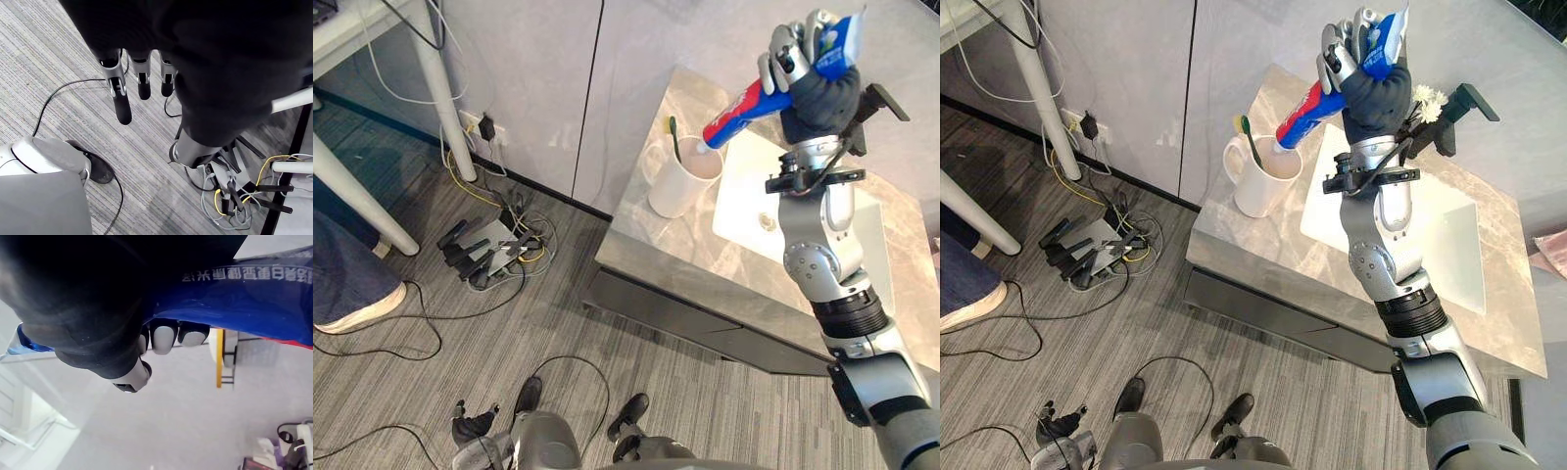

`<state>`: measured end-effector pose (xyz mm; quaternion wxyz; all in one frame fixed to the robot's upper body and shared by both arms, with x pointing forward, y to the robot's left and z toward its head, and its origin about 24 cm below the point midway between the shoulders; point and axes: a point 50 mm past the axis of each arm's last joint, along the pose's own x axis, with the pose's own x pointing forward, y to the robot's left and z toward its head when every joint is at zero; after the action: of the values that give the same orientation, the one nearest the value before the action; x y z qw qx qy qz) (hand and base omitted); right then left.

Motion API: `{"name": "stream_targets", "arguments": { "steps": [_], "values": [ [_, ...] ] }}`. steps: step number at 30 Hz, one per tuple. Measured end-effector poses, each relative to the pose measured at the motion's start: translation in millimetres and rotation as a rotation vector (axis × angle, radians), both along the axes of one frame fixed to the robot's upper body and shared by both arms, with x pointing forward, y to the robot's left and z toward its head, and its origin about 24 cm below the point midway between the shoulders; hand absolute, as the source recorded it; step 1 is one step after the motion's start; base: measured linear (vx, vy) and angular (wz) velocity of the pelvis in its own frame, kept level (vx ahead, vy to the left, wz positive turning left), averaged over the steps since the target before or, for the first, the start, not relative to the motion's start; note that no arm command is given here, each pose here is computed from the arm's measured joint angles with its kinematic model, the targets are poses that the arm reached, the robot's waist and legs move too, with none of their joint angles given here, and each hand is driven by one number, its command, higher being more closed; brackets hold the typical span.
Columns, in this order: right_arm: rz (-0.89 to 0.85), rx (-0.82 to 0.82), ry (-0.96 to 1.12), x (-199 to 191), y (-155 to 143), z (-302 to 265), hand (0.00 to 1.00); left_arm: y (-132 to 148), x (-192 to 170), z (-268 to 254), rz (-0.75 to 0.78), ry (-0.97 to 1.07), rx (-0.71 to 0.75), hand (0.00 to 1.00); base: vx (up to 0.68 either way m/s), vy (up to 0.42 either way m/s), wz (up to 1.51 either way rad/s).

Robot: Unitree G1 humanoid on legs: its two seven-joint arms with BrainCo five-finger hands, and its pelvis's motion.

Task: Organize washtable

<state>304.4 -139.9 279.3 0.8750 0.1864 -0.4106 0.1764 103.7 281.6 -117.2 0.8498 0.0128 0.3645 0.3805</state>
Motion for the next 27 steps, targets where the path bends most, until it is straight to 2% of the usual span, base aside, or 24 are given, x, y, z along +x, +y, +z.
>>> {"name": "stream_targets", "arguments": {
  "steps": [27],
  "values": [
    [-0.003,-0.013,0.076,10.0,0.4,-10.9,1.00,-3.1,3.3,-0.3,-0.016,-0.005,-0.008,0.00,0.00,0.004,0.01]
  ]
}}
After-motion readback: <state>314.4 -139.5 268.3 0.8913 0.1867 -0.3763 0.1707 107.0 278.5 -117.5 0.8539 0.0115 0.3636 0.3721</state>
